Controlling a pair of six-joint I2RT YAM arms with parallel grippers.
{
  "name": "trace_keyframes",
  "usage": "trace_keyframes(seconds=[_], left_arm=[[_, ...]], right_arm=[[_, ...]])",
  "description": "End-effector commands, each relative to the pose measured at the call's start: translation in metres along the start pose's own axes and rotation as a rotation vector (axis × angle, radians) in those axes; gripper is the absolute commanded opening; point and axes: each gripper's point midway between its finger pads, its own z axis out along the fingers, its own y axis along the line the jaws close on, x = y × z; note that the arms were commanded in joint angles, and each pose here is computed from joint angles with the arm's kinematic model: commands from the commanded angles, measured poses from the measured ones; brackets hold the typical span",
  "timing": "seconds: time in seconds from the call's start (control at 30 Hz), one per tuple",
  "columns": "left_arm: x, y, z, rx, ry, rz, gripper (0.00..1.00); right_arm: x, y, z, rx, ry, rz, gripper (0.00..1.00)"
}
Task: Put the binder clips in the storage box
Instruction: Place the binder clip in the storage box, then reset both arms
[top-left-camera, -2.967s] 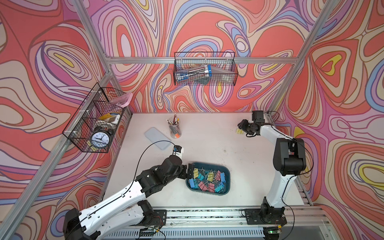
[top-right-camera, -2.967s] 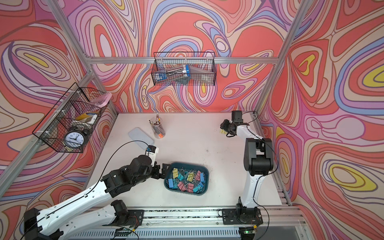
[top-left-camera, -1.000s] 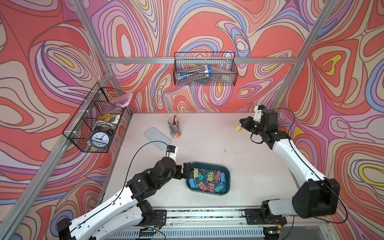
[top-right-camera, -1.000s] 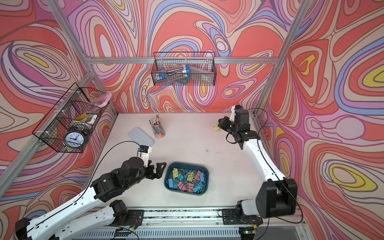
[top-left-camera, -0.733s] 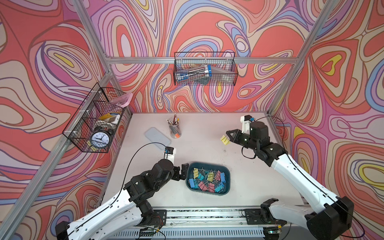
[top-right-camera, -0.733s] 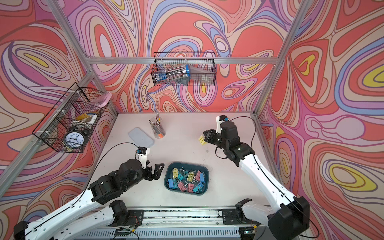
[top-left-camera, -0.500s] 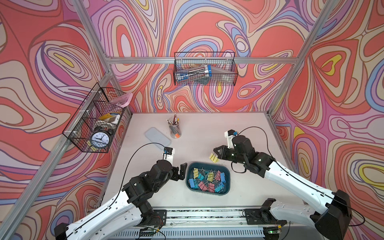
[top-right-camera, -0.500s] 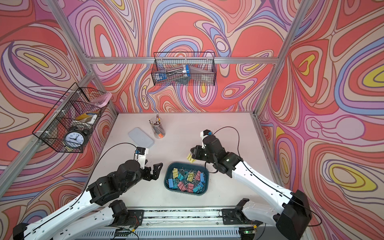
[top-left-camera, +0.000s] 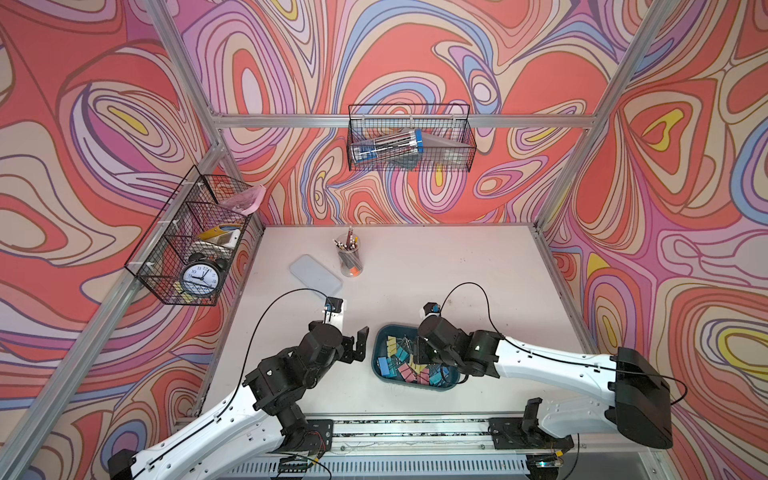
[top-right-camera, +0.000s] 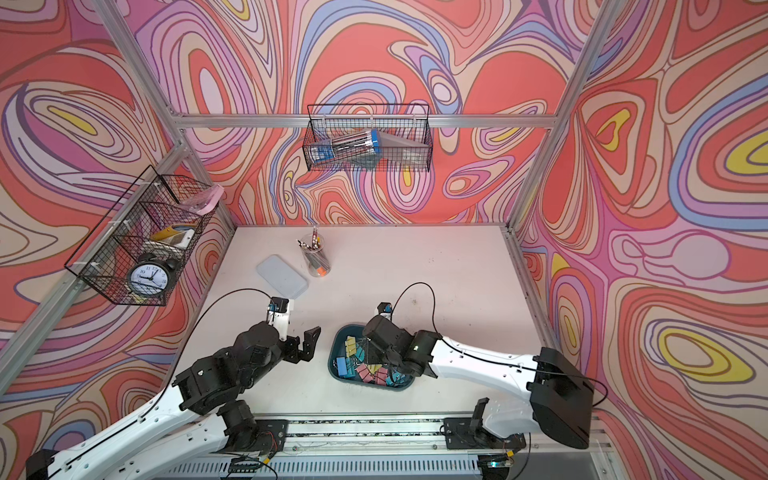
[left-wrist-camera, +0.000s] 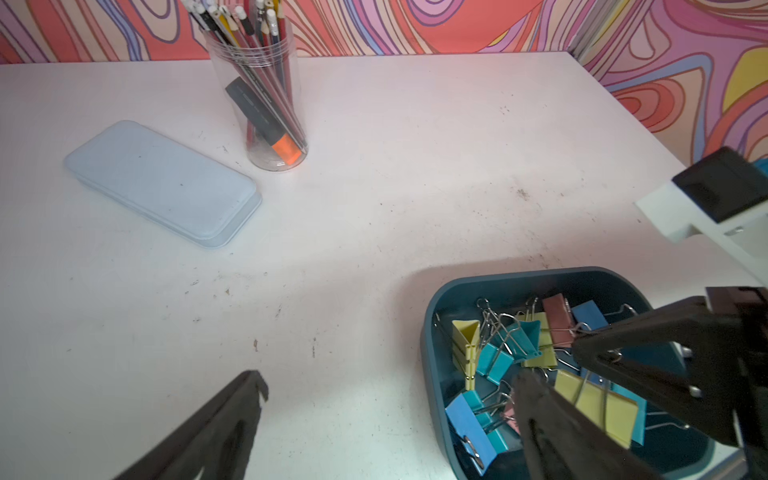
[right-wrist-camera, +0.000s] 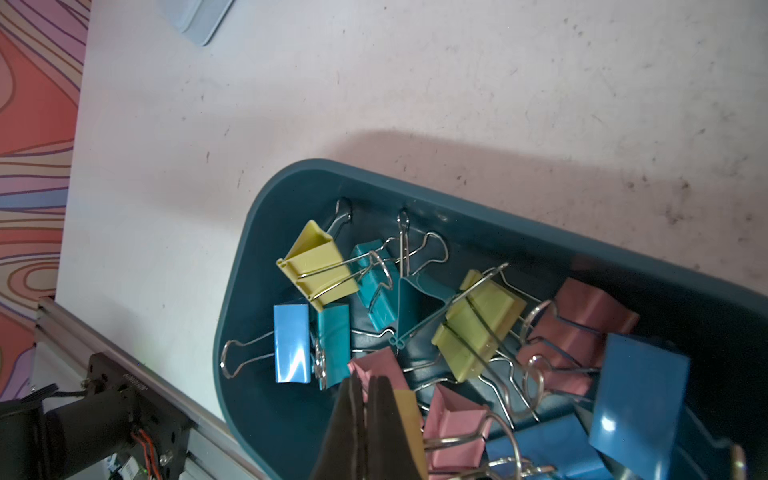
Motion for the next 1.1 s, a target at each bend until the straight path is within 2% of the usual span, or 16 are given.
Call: trace_keyframes(seconds=[0.0, 0.1, 0.23, 0.27, 0.37, 0.43, 0.47, 0.53, 0.67, 0.73, 0.8, 0.93, 1.07], left_arm=[[-0.002, 0.022, -0.001, -0.109, -0.054, 0.069, 0.99], [-0.008, 0.031, -0.003, -0.16, -0.1, 0.137, 0.99], [-0.022, 0.04, -0.006, -0.226, -0.186, 0.203, 0.95], [-0.016, 0.044, 0.001, -0.252, -0.191, 0.241, 0.94], [-0.032, 0.053, 0.001, -0.347, -0.292, 0.289, 0.95], [-0.044, 0.06, -0.001, -0.44, -0.356, 0.323, 0.98], [-0.047, 0.063, 0.002, -0.469, -0.373, 0.331, 0.98], [-0.051, 0.072, 0.012, -0.516, -0.379, 0.345, 0.99], [-0.052, 0.094, 0.041, -0.557, -0.323, 0.318, 0.98], [-0.051, 0.111, 0.058, -0.582, -0.307, 0.285, 0.98], [-0.052, 0.125, 0.074, -0.599, -0.293, 0.275, 0.98], [-0.047, 0.152, 0.104, -0.644, -0.241, 0.295, 0.99], [-0.033, 0.165, 0.132, -0.57, -0.199, 0.243, 0.99]], right_arm=[[0.007, -0.011, 0.009, 0.086, 0.005, -0.032, 0.0], [0.002, -0.009, 0.005, 0.105, -0.003, -0.053, 0.12], [-0.027, 0.002, -0.021, 0.115, -0.09, -0.104, 0.38], [-0.037, 0.001, -0.03, 0.134, -0.126, -0.12, 0.45], [-0.072, -0.008, -0.058, 0.233, -0.281, -0.177, 0.67], [-0.104, -0.023, -0.084, 0.365, -0.412, -0.217, 0.84], [-0.117, -0.029, -0.094, 0.42, -0.463, -0.233, 0.87], [-0.149, -0.046, -0.112, 0.544, -0.57, -0.268, 0.91], [-0.201, -0.105, -0.132, 0.734, -0.698, -0.213, 0.92], [-0.219, -0.147, -0.136, 0.857, -0.748, -0.196, 0.94], [-0.227, -0.186, -0.129, 0.931, -0.747, -0.191, 0.96], [-0.23, -0.256, -0.099, 0.917, -0.711, -0.134, 0.95], [-0.225, -0.299, -0.069, 0.875, -0.73, -0.076, 0.95]])
